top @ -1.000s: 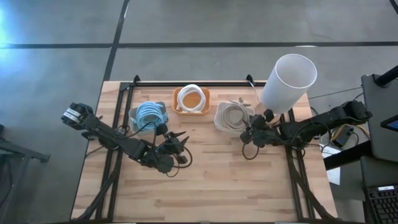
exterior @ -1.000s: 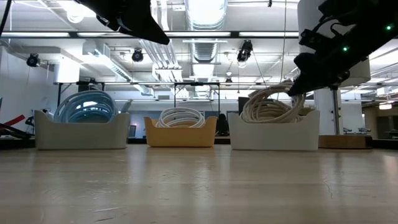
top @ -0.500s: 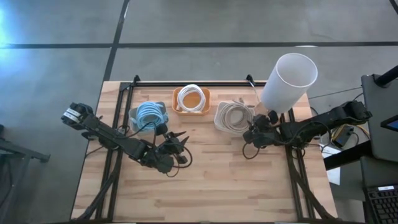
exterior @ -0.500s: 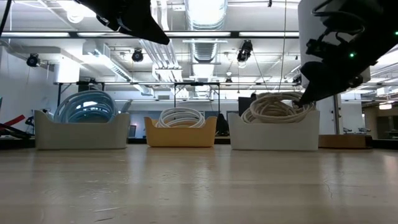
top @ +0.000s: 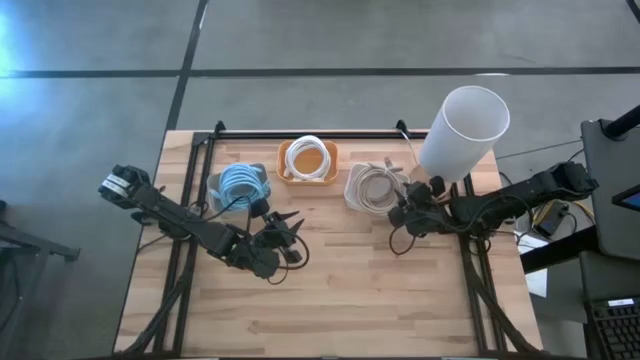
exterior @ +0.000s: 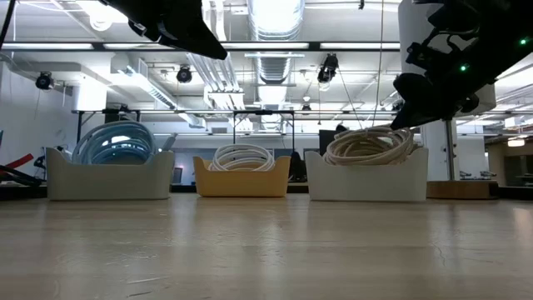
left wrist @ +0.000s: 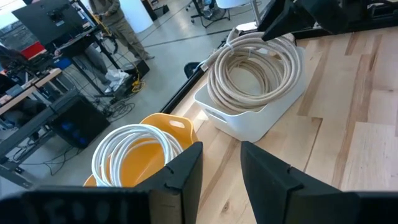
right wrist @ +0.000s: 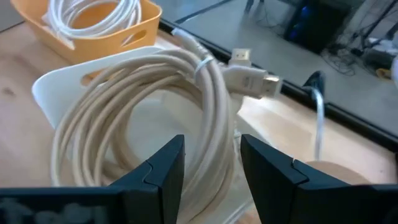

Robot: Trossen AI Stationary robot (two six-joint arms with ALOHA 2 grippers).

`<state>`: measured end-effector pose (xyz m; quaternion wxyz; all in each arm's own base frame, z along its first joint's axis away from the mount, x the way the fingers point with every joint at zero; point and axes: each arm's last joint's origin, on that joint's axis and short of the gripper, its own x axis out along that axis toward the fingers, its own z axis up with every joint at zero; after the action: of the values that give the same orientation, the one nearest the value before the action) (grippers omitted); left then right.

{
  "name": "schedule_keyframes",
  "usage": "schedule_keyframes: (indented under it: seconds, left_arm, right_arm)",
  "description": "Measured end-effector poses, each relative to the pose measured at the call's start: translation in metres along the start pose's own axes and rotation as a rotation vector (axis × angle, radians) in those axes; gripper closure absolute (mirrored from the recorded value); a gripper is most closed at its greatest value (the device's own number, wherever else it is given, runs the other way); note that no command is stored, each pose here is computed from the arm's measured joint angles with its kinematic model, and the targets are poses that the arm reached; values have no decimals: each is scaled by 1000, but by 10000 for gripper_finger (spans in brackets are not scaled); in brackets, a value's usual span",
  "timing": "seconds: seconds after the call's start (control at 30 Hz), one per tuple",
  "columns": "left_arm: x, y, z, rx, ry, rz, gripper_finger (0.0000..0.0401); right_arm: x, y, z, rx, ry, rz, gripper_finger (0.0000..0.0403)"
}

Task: Sort HDMI cables
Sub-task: Put the brown hdmi cable into the white bin, then return to Home Position

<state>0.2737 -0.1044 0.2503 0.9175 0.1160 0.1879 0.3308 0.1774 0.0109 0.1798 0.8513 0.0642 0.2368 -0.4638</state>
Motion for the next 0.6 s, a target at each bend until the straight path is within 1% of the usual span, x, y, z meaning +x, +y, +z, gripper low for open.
schedule_keyframes:
  seconds: [0.23,0.47,0.6]
  left_arm:
    - [0,0,0,0,0,0,275]
    - [0,0,0,0,0,0,275]
    - [0,0,0,-1,0,0,275]
  right_arm:
    - [0,0,0,47,-6,-5,258]
    - [0,0,1,19,-7,-5,293]
    - [-4,4,10,-1,-22,12,315]
